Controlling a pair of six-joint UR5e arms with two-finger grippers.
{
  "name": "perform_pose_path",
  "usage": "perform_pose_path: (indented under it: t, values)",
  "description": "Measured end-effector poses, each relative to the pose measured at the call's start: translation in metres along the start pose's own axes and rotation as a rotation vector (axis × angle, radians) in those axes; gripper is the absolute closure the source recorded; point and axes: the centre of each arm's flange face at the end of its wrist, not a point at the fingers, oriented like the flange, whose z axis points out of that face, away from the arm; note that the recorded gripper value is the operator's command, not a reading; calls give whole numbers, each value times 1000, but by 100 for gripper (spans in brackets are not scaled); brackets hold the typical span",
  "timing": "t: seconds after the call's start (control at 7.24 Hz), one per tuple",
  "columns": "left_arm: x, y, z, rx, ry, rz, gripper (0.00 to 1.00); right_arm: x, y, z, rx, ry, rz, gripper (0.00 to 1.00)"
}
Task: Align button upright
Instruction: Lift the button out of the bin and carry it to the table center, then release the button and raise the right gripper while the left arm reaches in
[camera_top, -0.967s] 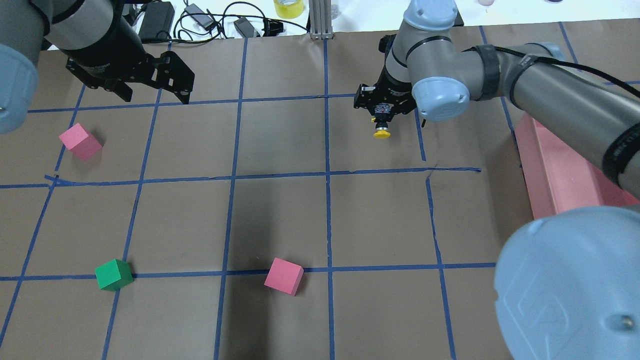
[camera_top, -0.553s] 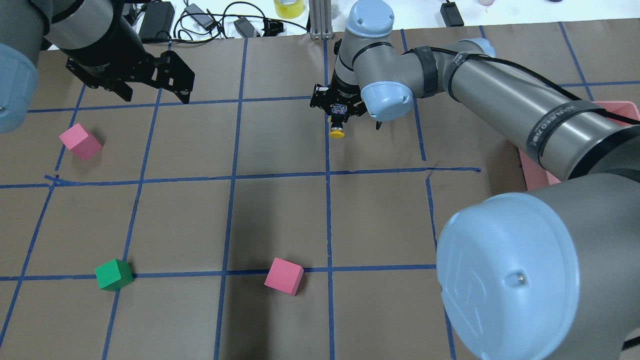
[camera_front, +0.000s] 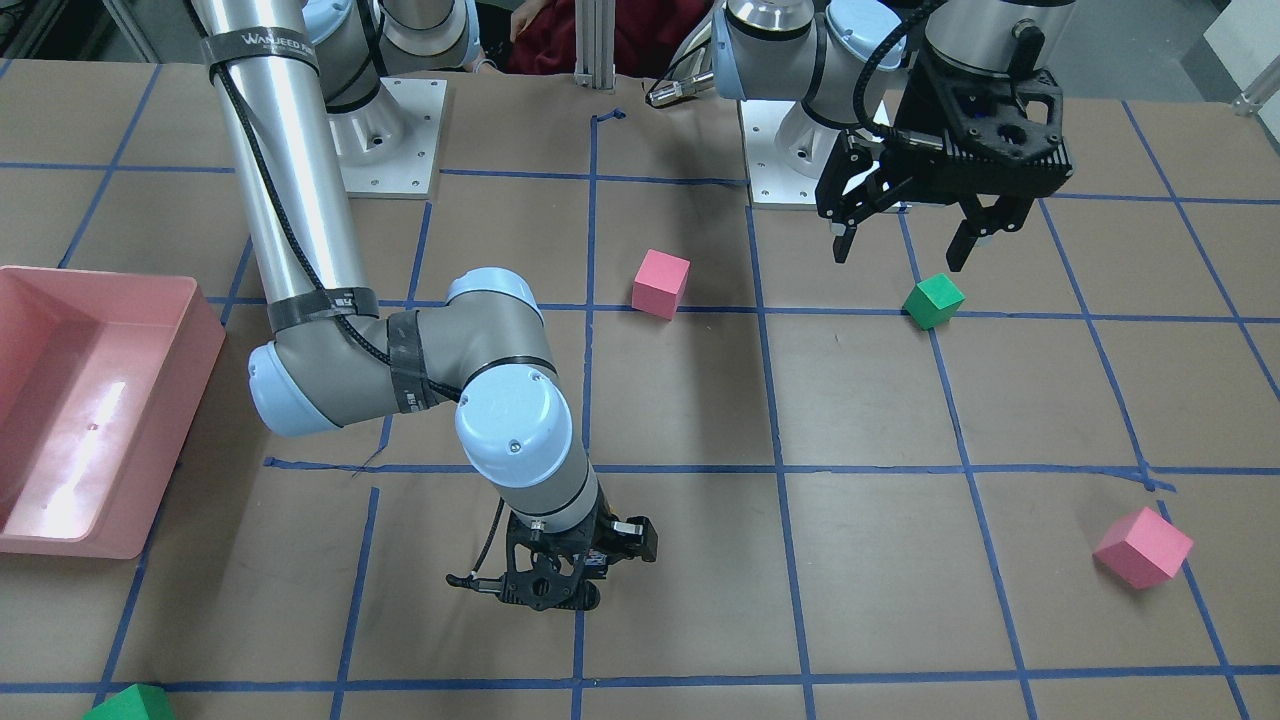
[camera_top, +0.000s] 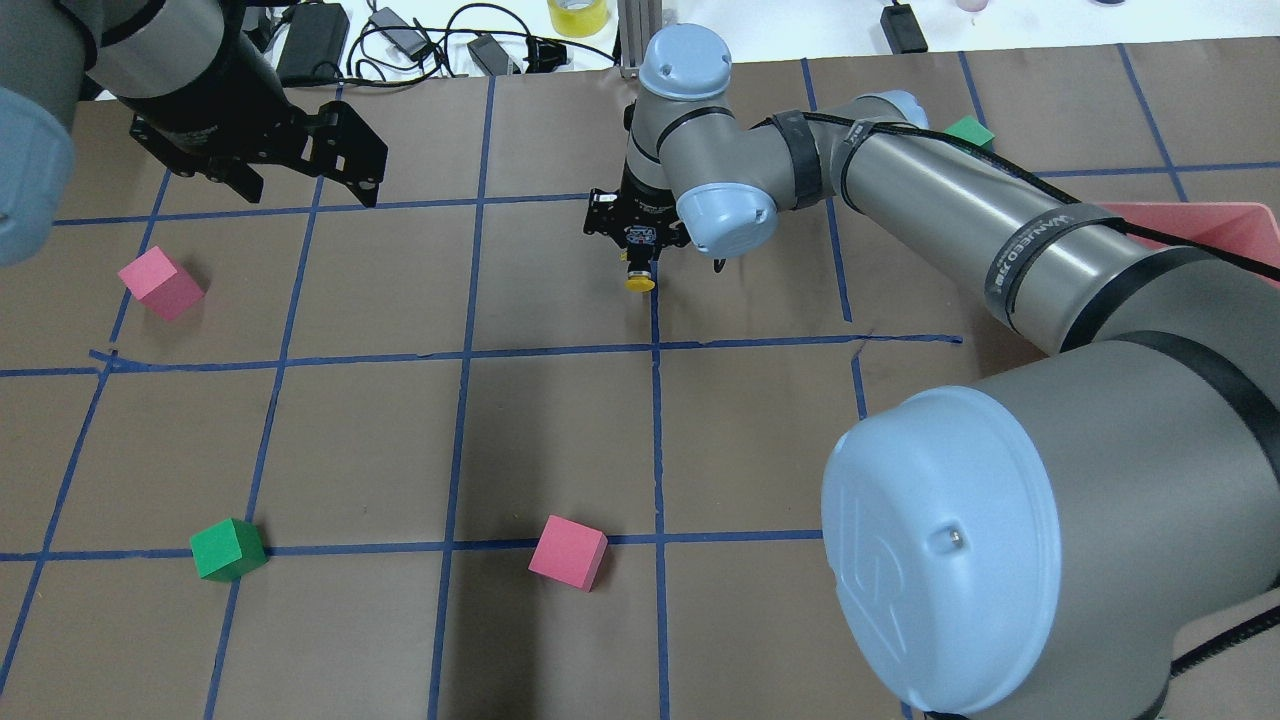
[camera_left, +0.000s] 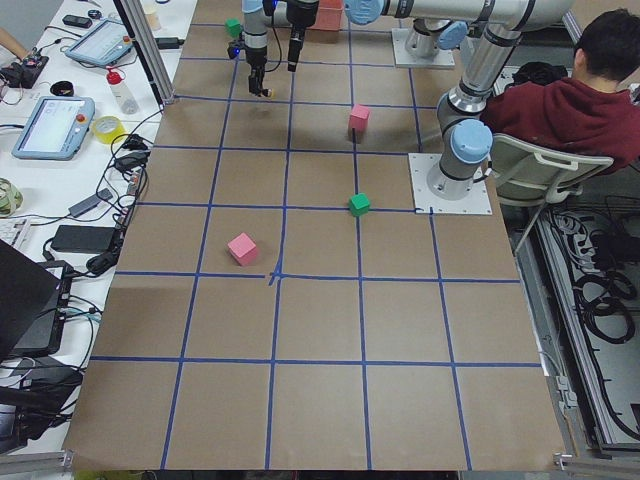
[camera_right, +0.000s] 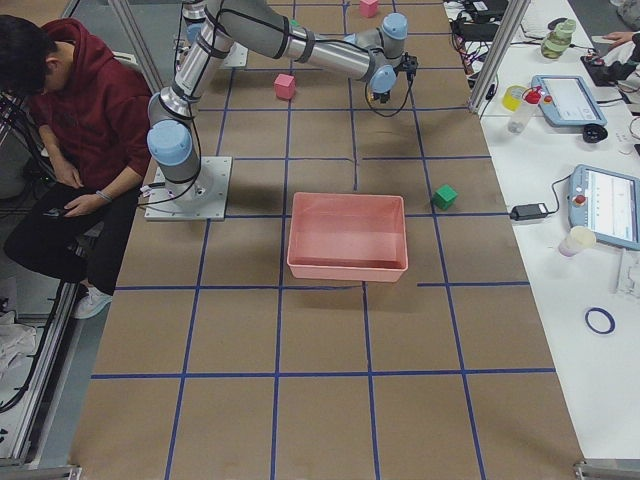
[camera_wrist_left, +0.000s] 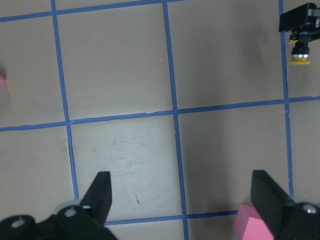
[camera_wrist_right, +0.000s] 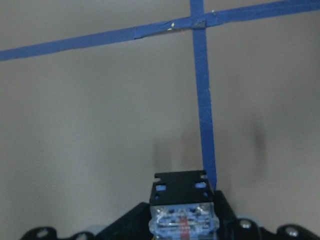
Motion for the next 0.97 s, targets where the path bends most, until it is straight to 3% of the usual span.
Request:
perform_pose_path:
  t: [0.14,0.41,0.55,0.69,0.97]
  values:
    - [0,0,0,0,0,0,0,-1,1,3,-4,1,-46,86]
    - [0,0,0,0,0,0,0,-1,2,5,-8,1,-97,47]
    - [0,0,-1,1,0,1,0,-1,2,6,-9,2,-110,39]
    - [1,-1,-1,2,0,1,0,-1,2,7,-12,-3,-116,37]
    - [2,-6,-2,19,-1,0,0,-3,3,9,-23,-28,-116,7]
